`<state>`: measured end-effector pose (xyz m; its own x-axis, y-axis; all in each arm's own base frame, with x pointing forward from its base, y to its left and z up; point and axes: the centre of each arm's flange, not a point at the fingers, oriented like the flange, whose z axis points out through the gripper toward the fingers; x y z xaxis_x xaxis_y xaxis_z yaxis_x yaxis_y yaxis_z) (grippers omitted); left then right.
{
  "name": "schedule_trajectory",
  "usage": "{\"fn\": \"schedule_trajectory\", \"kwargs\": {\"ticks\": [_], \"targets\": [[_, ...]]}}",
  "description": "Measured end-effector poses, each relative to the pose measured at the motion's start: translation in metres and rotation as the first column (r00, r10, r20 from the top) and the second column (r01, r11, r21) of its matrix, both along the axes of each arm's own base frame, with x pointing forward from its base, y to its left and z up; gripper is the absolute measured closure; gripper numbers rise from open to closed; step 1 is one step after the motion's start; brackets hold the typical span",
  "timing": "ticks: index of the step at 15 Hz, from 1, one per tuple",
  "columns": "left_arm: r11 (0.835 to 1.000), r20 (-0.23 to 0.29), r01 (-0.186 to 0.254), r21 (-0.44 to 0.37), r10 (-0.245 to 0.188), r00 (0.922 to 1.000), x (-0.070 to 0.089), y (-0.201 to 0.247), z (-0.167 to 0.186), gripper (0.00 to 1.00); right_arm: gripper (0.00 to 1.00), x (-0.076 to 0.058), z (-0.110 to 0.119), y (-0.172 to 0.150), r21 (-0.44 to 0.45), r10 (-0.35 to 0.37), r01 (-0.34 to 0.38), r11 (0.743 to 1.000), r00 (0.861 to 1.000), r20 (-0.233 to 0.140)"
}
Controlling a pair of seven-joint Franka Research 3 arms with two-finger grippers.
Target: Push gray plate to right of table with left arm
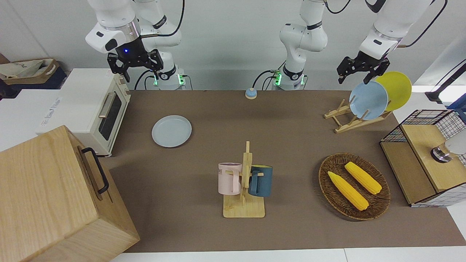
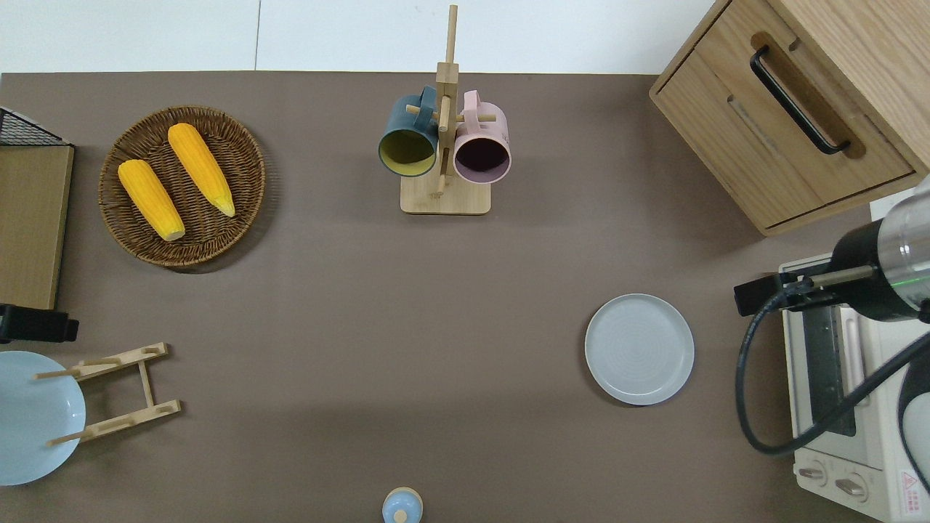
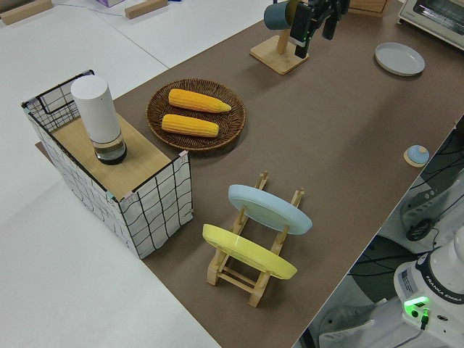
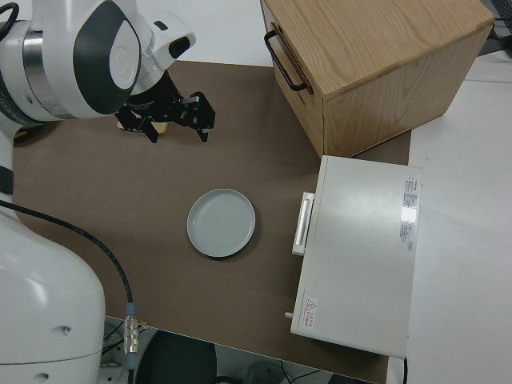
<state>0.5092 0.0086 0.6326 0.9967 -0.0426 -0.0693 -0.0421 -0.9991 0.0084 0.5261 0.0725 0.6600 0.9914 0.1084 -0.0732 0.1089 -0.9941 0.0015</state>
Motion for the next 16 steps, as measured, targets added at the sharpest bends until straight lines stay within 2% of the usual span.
{"fn": "schedule_trajectory", "kwargs": {"ticks": [3,16], "targets": [[1.0,-0.007,-0.016,0.005,0.016,0.9998,0.0025,-0.0015,-0.0054,0.0,0.01,0.0,0.0,0.0,0.0,0.0,0.0,1.0,1.0,0.0],[0.999,-0.006,-0.033,0.005,0.033,0.9994,0.0023,0.0021,-0.0051,0.0,0.01,0.0,0.0,0.0,0.0,0.0,0.0,1.0,1.0,0.0]]}}
